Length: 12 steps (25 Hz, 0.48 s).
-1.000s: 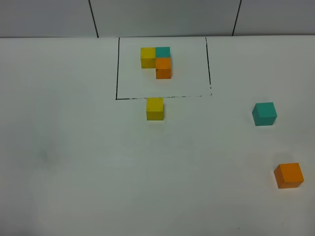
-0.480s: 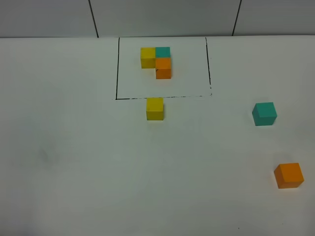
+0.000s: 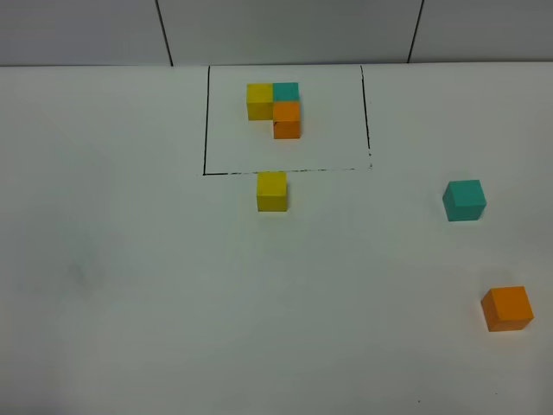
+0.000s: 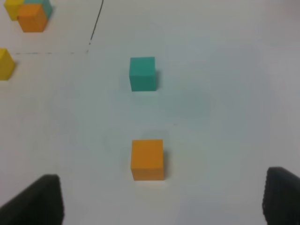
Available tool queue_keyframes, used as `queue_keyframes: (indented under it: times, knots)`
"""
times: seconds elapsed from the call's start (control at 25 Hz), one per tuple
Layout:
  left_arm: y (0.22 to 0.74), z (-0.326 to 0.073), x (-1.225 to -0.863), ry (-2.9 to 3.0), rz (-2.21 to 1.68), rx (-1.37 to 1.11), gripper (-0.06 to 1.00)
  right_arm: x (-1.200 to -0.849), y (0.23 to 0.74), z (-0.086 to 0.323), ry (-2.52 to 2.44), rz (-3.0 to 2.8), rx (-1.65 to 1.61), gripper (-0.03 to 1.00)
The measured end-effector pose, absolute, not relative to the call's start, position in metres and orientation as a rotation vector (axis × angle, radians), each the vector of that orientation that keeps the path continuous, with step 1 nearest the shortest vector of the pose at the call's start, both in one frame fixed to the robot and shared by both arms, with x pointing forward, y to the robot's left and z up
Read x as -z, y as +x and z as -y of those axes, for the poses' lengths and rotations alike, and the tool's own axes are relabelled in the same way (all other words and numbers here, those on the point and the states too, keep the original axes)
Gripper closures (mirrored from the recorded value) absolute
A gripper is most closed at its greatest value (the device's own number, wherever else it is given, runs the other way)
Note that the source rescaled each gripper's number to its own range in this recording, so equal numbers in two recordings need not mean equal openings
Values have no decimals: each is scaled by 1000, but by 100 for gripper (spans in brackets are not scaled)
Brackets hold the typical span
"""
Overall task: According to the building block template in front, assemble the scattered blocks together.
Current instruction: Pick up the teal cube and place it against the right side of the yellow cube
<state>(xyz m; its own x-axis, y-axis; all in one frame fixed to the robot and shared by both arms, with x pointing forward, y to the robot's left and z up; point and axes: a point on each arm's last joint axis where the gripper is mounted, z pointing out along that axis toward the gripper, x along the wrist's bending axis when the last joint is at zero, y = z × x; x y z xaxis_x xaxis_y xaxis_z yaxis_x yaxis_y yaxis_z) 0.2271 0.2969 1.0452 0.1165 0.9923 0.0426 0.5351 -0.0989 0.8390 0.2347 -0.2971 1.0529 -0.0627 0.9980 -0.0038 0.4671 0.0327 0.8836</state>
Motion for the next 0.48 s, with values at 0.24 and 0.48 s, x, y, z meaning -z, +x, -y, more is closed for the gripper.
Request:
queue_keyframes:
  times: [0.24, 0.48]
  knots:
    - [227, -297, -1045, 1722, -1496, -861, 30, -1053, 235, 297, 1514, -1616, -969, 25]
    - [227, -297, -1045, 1722, -1496, -861, 30, -1053, 235, 297, 1514, -1616, -969, 25]
